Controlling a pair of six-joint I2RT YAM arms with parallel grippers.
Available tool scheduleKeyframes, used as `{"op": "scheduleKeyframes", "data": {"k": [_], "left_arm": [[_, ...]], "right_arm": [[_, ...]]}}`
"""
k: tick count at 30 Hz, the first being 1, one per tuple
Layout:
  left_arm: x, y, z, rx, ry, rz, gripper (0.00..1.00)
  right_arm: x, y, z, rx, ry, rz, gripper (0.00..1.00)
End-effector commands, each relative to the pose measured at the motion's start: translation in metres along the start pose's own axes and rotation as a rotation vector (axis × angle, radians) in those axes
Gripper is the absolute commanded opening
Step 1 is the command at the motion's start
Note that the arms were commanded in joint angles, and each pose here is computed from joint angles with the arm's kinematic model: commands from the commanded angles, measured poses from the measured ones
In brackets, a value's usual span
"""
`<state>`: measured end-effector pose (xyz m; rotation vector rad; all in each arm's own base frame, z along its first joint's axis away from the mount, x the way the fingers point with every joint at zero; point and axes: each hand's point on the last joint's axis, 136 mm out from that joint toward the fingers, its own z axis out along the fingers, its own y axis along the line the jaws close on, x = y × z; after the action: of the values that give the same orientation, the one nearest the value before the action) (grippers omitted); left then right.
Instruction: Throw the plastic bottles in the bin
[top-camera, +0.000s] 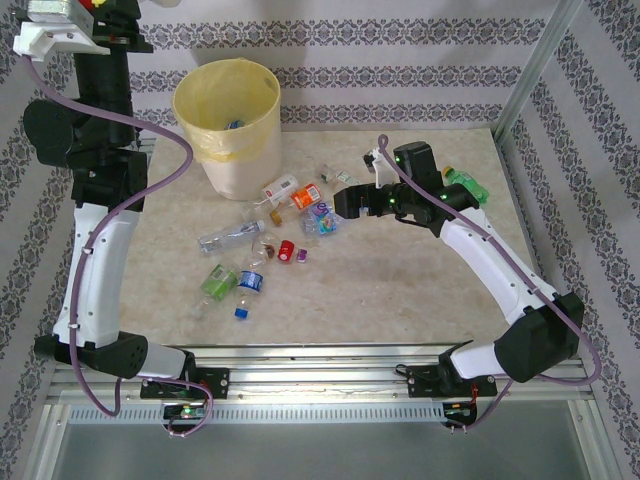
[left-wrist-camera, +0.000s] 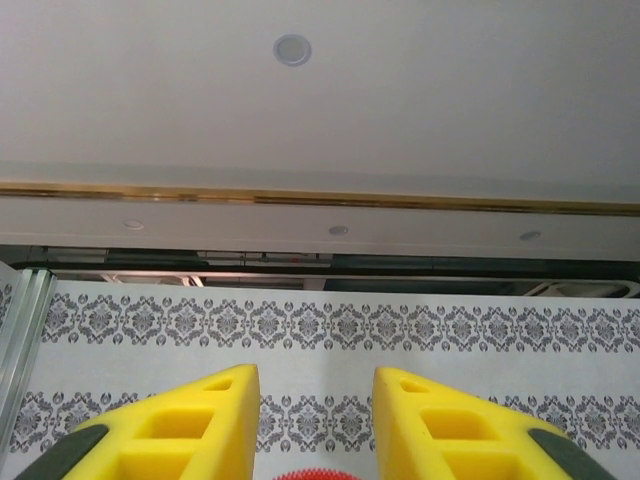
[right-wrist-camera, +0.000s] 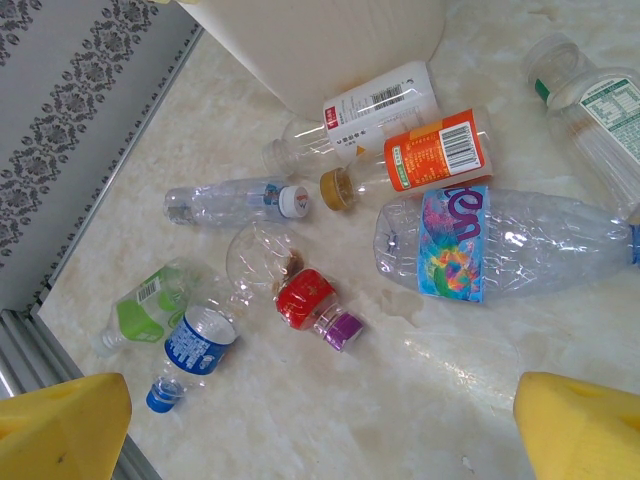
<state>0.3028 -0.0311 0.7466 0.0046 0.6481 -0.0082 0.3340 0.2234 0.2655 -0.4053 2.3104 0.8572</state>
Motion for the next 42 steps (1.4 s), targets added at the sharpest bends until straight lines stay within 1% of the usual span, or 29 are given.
{"op": "scheduleKeyframes", "data": {"k": [1, 3, 5, 7, 9, 10, 11, 13, 14, 15, 16, 17, 19, 23, 29, 32, 37, 42], "left_arm": [[0.003, 0.002, 0.002, -0.02, -0.015, 0.003, 0.0], [0.031, 0.003, 0.005, -0.042, 0.052, -0.002, 0.0], [0.07, 0.002, 0.007, -0.053, 0.128, -0.006, 0.0], [0.113, 0.004, 0.005, -0.076, 0.203, -0.036, 0.0], [0.173, 0.005, -0.004, -0.089, 0.325, -0.068, 0.01], [0.196, 0.006, -0.01, -0.098, 0.373, -0.087, 0.08], [0.22, 0.007, -0.017, -0.107, 0.416, -0.114, 0.21], [0.267, 0.005, -0.034, -0.103, 0.502, -0.185, 0.64], [0.28, 0.003, -0.04, -0.097, 0.548, -0.208, 0.79], [0.289, 0.0, -0.043, -0.094, 0.594, -0.218, 0.92], [0.294, 0.0, -0.045, -0.097, 0.627, -0.225, 1.0], [0.294, -0.001, -0.045, -0.099, 0.648, -0.233, 1.0], [0.285, -0.006, -0.041, -0.068, 0.651, -0.245, 1.0], [0.267, -0.02, -0.037, -0.005, 0.685, -0.298, 1.0], [0.217, -0.036, -0.037, 0.074, 0.658, -0.329, 1.0], [0.199, -0.05, -0.04, 0.138, 0.675, -0.343, 1.0], [0.165, -0.066, -0.052, 0.2, 0.675, -0.413, 1.0], [0.138, -0.081, -0.071, 0.266, 0.696, -0.502, 1.0]], "right_arm": [[-0.003, 0.0, -0.008, 0.008, -0.025, 0.008, 0.98], [-0.001, 0.0, -0.008, 0.008, -0.019, 0.011, 0.98], [0.0, -0.001, -0.009, 0.012, -0.018, 0.01, 0.98], [0.0, -0.004, -0.011, 0.036, -0.023, 0.009, 0.98], [-0.001, -0.008, -0.015, 0.053, -0.038, 0.011, 0.98], [-0.001, -0.01, -0.016, 0.056, -0.044, 0.017, 0.98], [-0.001, -0.012, -0.017, 0.057, -0.049, 0.023, 0.98], [0.001, -0.017, -0.02, 0.074, -0.05, 0.031, 0.98], [0.002, -0.023, -0.022, 0.098, -0.05, 0.037, 0.98], [0.003, -0.031, -0.024, 0.134, -0.049, 0.051, 0.98], [0.004, -0.04, -0.026, 0.169, -0.045, 0.066, 0.98], [0.007, -0.052, -0.028, 0.21, -0.031, 0.096, 0.98], [0.012, -0.075, -0.034, 0.286, -0.004, 0.164, 0.98], [0.014, -0.122, -0.049, 0.425, 0.007, 0.275, 0.98], [0.008, -0.191, -0.072, 0.597, 0.029, 0.396, 0.98], [0.003, -0.221, -0.075, 0.643, 0.043, 0.436, 0.98], [-0.007, -0.26, -0.083, 0.746, 0.059, 0.435, 0.98], [-0.009, -0.305, -0.09, 0.912, 0.125, 0.377, 0.98]]}}
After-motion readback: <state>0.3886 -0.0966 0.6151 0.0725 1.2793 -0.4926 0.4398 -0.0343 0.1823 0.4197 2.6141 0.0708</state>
